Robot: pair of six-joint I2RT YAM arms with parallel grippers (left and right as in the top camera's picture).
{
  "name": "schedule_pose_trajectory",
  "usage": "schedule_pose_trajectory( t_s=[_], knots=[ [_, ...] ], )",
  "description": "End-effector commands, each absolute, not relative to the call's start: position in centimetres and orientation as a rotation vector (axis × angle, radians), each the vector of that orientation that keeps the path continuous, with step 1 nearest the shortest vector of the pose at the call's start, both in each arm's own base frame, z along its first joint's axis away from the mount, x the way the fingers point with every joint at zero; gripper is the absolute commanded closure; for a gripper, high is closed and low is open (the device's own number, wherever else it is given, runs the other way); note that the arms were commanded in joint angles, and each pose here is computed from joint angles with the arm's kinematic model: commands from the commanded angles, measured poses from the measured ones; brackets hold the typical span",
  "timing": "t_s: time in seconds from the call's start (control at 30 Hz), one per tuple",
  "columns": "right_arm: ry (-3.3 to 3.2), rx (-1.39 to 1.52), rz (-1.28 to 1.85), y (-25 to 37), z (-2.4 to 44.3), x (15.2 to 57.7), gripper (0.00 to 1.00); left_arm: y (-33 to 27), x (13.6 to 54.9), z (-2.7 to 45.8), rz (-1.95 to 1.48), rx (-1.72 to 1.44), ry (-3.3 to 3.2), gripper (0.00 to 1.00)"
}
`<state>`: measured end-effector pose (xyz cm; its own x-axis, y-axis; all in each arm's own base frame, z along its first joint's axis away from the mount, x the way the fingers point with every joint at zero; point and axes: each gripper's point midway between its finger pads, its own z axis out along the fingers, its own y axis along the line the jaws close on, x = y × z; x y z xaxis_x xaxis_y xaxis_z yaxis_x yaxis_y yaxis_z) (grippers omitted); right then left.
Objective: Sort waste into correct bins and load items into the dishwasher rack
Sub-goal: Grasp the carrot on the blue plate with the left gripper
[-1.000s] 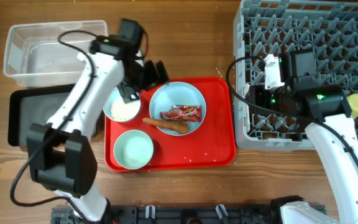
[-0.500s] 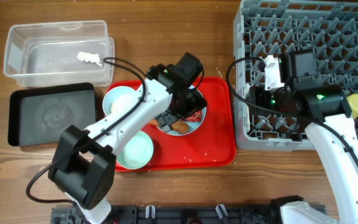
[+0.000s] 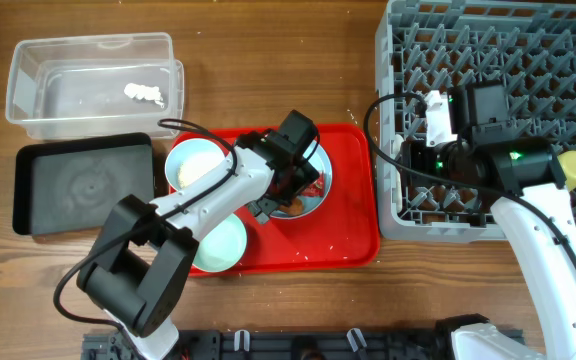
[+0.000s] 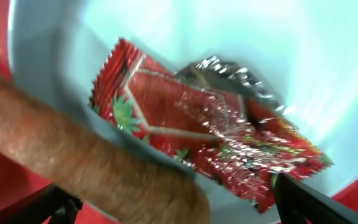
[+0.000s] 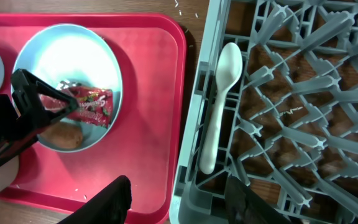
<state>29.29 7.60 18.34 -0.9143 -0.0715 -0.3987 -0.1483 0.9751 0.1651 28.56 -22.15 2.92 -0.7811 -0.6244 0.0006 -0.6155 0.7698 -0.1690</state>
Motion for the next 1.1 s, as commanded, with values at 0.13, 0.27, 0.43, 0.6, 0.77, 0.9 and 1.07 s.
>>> schedule_pose_trajectory(
  t_s=[0.13, 0.27, 0.43, 0.6, 0.77, 0.9, 1.07],
  knots=[
    [2.73, -0.174, 0.286, 7.8, 18.3, 29.2, 0.5, -21.0, 28.8, 1.5, -0.158, -1.044, 2.869, 0.06],
    [2.733, -0.175, 0.286, 7.8, 18.2, 29.2, 0.49, -21.4, 29.9, 1.7, -0.195, -1.031, 2.829, 0.29],
    [2.732, -0.175, 0.286, 7.8, 18.2, 29.2, 0.49, -21.2, 30.1, 1.7, -0.185, -1.029, 2.816, 0.39],
    [2.734, -0.175, 0.286, 7.8, 18.2, 29.2, 0.49, -21.4, 30.3, 1.7, -0.204, -1.026, 2.809, 0.49],
    [2.737, -0.175, 0.286, 7.8, 18.2, 29.1, 0.49, -21.4, 30.2, 1.5, -0.194, -1.027, 2.817, 0.52],
    [2.74, -0.174, 0.286, 7.8, 18.2, 29.0, 0.49, -21.2, 29.9, 0.6, -0.161, -1.032, 2.832, 0.61],
    [2.741, -0.175, 0.285, 7.8, 18.2, 29.0, 0.49, -21.1, 30.0, 0.7, -0.158, -1.027, 2.831, 0.71]
  ],
)
